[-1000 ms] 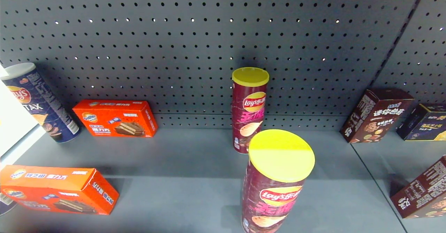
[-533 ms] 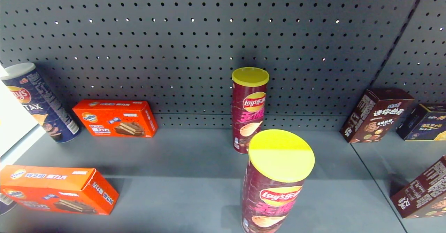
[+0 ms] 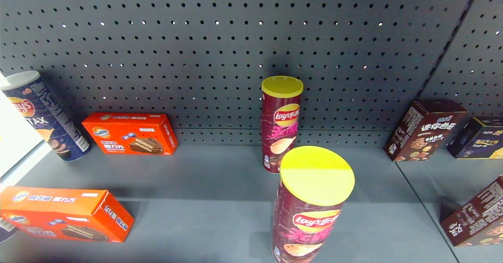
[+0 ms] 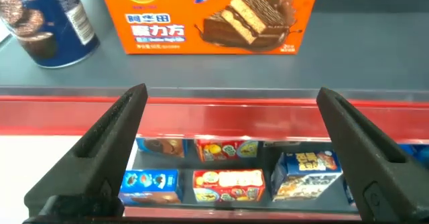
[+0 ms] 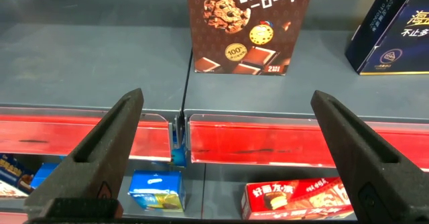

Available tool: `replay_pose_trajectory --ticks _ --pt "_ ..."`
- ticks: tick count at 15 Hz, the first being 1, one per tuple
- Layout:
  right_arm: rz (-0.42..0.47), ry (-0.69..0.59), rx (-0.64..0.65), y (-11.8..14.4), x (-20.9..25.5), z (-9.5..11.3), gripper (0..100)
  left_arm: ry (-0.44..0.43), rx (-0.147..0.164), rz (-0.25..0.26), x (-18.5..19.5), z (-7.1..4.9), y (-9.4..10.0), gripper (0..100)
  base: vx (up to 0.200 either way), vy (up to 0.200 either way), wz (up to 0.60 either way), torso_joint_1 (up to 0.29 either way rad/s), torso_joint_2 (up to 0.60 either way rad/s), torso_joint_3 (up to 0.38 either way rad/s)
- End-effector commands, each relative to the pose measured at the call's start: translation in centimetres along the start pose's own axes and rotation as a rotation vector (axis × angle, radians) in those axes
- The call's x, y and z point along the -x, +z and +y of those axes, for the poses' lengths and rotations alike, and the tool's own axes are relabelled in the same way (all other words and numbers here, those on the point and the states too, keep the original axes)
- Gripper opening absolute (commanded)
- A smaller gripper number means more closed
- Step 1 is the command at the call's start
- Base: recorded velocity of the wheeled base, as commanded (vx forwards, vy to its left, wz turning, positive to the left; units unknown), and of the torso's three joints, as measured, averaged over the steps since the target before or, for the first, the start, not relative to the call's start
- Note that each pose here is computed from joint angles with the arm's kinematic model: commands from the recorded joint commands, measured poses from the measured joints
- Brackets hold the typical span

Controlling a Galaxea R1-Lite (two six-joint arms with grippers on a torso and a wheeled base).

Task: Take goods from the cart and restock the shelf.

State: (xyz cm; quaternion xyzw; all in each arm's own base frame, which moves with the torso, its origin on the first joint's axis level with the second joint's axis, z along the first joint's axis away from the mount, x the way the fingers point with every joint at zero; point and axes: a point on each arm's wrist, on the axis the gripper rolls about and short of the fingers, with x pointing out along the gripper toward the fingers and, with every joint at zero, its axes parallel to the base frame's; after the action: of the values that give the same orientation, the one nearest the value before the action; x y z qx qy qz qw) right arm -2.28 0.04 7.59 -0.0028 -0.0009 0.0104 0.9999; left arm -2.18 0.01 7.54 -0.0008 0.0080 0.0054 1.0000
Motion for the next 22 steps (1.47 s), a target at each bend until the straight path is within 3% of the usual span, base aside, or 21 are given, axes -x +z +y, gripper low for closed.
replay_pose_trajectory --ticks 1,4,5,6,7,8,9,12,17,22 --pt "-0.001 0.001 0.001 0.0 0.0 0.0 100 0.004 0.000 -0.008 0.1 0.0 0.0 100 0.000 0.000 0.00 0.000 0.00 0.000" --pt "-0.009 -0.006 0.005 0.1 0.0 0.0 100 0.003 0.000 -0.008 0.1 0.0 0.0 100 0.000 0.000 0.00 0.000 0.00 0.000" --pt "-0.078 -0.021 0.003 3.9 0.5 0.0 100 0.001 -0.003 -0.010 0.1 0.0 0.0 100 0.000 0.000 0.00 0.000 0.00 0.000" --pt "-0.069 -0.023 0.000 7.8 0.2 -0.1 100 -0.003 -0.003 -0.007 0.1 0.0 0.0 100 0.000 0.000 0.00 0.000 0.00 0.000" --pt "-0.003 0.056 -0.006 13.0 -1.0 -0.1 100 -0.009 -0.005 -0.008 0.1 0.0 0.0 100 0.000 0.000 0.00 0.000 0.00 0.000" --pt "-0.034 0.117 -0.004 14.6 -0.6 -0.2 100 -0.008 -0.005 -0.007 0.1 0.0 0.0 100 0.000 0.000 0.00 0.000 0.00 0.000" --pt "0.039 0.222 -0.002 16.4 -1.5 -0.1 100 -0.009 -0.003 -0.008 0.1 0.0 0.0 100 0.000 0.000 0.00 0.000 0.00 0.000" --pt "0.071 0.459 0.029 20.4 -4.5 0.8 100 -0.006 -0.002 -0.008 0.1 0.0 0.0 100 0.000 0.000 0.00 0.000 0.00 0.000" --pt "0.200 0.722 0.166 20.4 -9.0 4.4 100 -0.006 -0.002 -0.008 0.1 0.0 0.0 100 0.000 0.000 0.00 0.000 0.00 0.000" --pt "0.252 0.837 0.235 19.6 -12.2 7.4 100 -0.006 -0.002 -0.008 0.1 0.0 0.0 100 0.000 0.000 0.00 0.000 0.00 0.000"
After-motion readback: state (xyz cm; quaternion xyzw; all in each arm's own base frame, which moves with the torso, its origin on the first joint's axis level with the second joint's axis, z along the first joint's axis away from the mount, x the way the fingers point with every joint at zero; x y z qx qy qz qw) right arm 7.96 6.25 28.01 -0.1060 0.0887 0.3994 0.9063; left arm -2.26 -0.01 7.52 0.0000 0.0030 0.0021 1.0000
